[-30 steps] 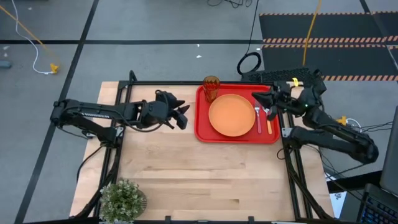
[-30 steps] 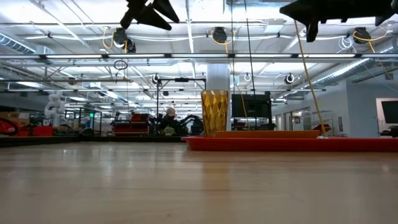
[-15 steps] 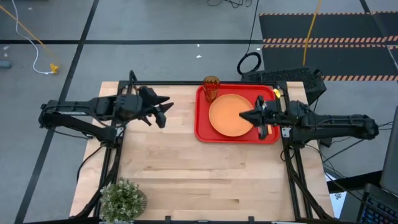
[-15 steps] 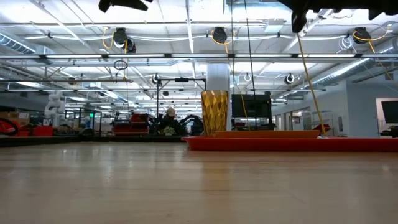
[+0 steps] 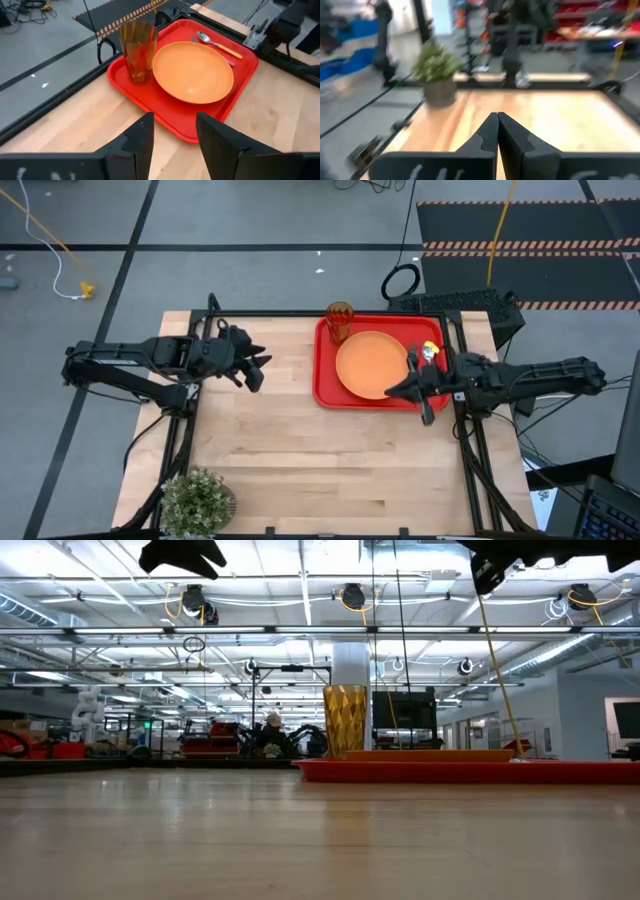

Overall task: Pick and place plate/cup/fork/spoon on tray
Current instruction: Return to Home Position

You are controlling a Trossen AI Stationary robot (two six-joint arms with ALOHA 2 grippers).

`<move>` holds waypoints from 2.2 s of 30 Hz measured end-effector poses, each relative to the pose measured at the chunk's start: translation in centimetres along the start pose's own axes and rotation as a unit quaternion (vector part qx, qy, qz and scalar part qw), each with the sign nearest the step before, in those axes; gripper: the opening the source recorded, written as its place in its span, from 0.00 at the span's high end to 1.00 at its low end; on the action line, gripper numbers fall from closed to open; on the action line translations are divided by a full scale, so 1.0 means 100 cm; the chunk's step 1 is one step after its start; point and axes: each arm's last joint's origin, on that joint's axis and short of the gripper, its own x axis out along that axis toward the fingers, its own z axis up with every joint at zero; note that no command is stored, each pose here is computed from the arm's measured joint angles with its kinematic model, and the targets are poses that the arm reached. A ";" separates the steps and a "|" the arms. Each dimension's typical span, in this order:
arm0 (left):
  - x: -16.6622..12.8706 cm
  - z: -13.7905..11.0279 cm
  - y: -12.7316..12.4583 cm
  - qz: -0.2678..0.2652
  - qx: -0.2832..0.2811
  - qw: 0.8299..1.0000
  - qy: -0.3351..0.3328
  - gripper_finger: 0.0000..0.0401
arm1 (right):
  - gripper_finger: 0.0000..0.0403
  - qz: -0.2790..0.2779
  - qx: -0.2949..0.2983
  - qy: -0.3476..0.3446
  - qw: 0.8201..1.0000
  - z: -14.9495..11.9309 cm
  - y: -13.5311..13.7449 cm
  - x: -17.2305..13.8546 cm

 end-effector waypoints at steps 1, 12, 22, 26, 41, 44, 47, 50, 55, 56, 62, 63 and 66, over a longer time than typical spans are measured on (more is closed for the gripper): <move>0.000 0.000 0.000 -0.001 0.000 1.000 0.001 0.63 | 1.00 0.013 0.001 0.013 1.000 -0.002 0.001 -0.001; 0.007 -0.003 -0.002 0.006 0.060 0.998 0.020 0.63 | 1.00 0.071 -0.065 0.082 0.992 -0.016 0.004 -0.008; 0.012 -0.007 0.001 0.028 0.025 0.999 0.018 0.63 | 1.00 0.069 -0.035 0.040 0.996 -0.072 0.001 -0.010; 0.012 -0.007 0.001 0.036 0.006 0.999 0.013 0.63 | 1.00 0.068 -0.032 -0.014 0.997 -0.089 0.000 -0.012; 0.012 -0.007 0.002 0.047 -0.032 0.998 0.005 0.63 | 1.00 0.059 -0.041 -0.087 0.994 -0.098 0.000 -0.021; 0.012 -0.006 0.001 0.045 -0.039 0.998 0.002 0.63 | 1.00 0.070 -0.046 -0.104 0.991 -0.095 0.001 -0.025; 0.012 -0.006 0.001 0.045 -0.048 0.998 0.001 0.63 | 1.00 0.071 -0.046 -0.103 0.991 -0.095 0.001 -0.029; 0.012 -0.005 0.000 0.041 -0.054 0.998 -0.005 0.63 | 1.00 0.067 -0.042 -0.084 0.993 -0.099 0.001 -0.033; 0.012 -0.004 0.000 0.041 -0.054 0.998 -0.007 0.63 | 1.00 0.023 -0.048 -0.070 0.996 -0.103 -0.001 -0.039; 0.012 -0.004 0.000 0.042 -0.053 0.998 -0.007 0.63 | 1.00 0.009 -0.050 -0.069 0.996 -0.103 -0.001 -0.040; 0.012 -0.004 0.000 0.041 -0.054 0.998 -0.009 0.63 | 1.00 -0.051 -0.067 -0.071 0.994 -0.104 -0.004 -0.044; 0.012 -0.003 0.000 0.040 -0.055 0.998 -0.011 0.63 | 1.00 -0.051 -0.070 -0.073 0.994 -0.104 -0.004 -0.045; 0.012 -0.002 -0.001 0.035 -0.057 0.998 -0.019 0.63 | 1.00 -0.051 -0.072 -0.083 0.993 -0.102 -0.004 -0.047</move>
